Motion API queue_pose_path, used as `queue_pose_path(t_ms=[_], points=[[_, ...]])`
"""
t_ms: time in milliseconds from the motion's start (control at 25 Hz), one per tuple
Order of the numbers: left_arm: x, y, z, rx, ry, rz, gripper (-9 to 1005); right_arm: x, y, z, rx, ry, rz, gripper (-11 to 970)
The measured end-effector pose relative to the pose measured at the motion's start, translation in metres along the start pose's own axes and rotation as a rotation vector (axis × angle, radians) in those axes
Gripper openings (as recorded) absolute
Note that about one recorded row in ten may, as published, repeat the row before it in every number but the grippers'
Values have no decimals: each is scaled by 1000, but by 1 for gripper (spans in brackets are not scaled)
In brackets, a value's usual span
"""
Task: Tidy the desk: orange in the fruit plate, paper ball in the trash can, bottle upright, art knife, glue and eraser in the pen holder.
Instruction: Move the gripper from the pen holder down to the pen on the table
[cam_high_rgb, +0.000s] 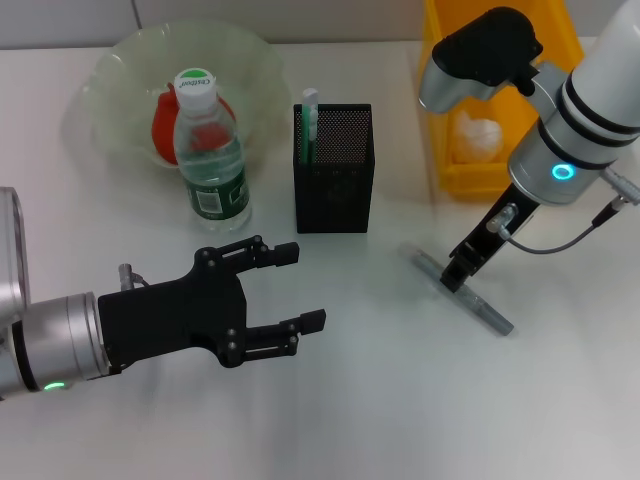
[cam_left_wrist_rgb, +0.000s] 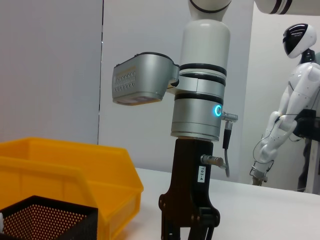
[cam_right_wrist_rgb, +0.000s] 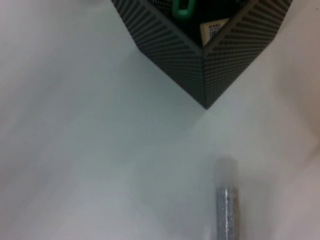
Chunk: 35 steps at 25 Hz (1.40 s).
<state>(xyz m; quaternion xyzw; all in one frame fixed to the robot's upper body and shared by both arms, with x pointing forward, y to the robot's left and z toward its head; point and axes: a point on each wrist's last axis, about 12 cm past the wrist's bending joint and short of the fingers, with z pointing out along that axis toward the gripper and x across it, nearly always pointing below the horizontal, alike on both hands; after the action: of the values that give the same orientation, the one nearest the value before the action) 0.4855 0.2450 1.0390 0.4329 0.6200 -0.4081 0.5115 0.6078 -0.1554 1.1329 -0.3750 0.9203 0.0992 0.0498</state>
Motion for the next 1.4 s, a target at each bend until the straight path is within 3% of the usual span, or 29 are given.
queue_pose_path(t_ms=[1080,1200,1400], points=[[-1,2,0,-5,0,4,782,-3,3,13,-5,-11,-4,355],[-1,2,1,-6,-1,5,782,-3,3,14,-6,-5,-4,210],[-1,3,1,-7,-1,6,782,-4,3,14,-5,-6,-7,185]])
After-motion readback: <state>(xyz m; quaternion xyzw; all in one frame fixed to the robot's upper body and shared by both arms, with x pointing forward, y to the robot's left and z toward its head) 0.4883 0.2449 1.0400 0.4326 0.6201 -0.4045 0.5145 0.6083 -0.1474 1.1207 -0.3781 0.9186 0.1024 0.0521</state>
